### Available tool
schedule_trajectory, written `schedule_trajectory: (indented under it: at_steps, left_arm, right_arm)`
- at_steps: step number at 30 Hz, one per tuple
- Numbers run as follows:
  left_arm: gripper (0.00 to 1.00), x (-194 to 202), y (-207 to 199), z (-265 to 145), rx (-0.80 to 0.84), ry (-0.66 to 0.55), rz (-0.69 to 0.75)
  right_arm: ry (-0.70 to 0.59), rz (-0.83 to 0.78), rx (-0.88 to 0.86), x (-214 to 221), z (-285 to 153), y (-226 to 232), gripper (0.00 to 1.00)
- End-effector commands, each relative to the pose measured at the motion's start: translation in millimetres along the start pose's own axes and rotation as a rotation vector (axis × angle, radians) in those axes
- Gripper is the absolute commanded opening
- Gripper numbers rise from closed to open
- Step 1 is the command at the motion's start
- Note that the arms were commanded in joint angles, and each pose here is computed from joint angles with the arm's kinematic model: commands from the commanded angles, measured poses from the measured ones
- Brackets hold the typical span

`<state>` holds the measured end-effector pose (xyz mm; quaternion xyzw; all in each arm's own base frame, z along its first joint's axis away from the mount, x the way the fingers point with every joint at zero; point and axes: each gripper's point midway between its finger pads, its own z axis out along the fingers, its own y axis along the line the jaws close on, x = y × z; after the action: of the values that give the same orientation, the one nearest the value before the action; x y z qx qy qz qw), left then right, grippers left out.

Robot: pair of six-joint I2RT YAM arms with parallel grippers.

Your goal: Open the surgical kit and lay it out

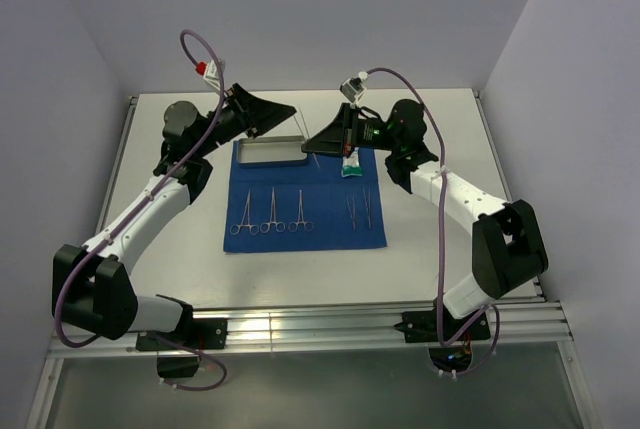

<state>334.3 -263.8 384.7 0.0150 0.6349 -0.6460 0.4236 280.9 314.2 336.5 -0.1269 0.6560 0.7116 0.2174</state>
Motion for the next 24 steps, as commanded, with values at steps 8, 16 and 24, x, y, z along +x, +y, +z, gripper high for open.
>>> schedule_trajectory:
  at_steps: [8, 16, 24]
  left_arm:
    - [0.33, -4.2, -11.2, 9.0, -0.013, 0.006, 0.080]
    - [0.32, 0.9, -7.2, 13.1, -0.031, 0.024, 0.076]
    - [0.13, 2.4, -4.3, 14.5, -0.045, 0.030, 0.059]
  right_arm:
    - [0.000, -0.081, -0.022, -5.2, 4.9, 16.2, 0.00]
    - [0.029, -0.078, -0.041, 0.3, 8.7, 19.2, 0.00]
    - [0.036, -0.081, -0.045, 2.1, 9.8, 19.7, 0.00]
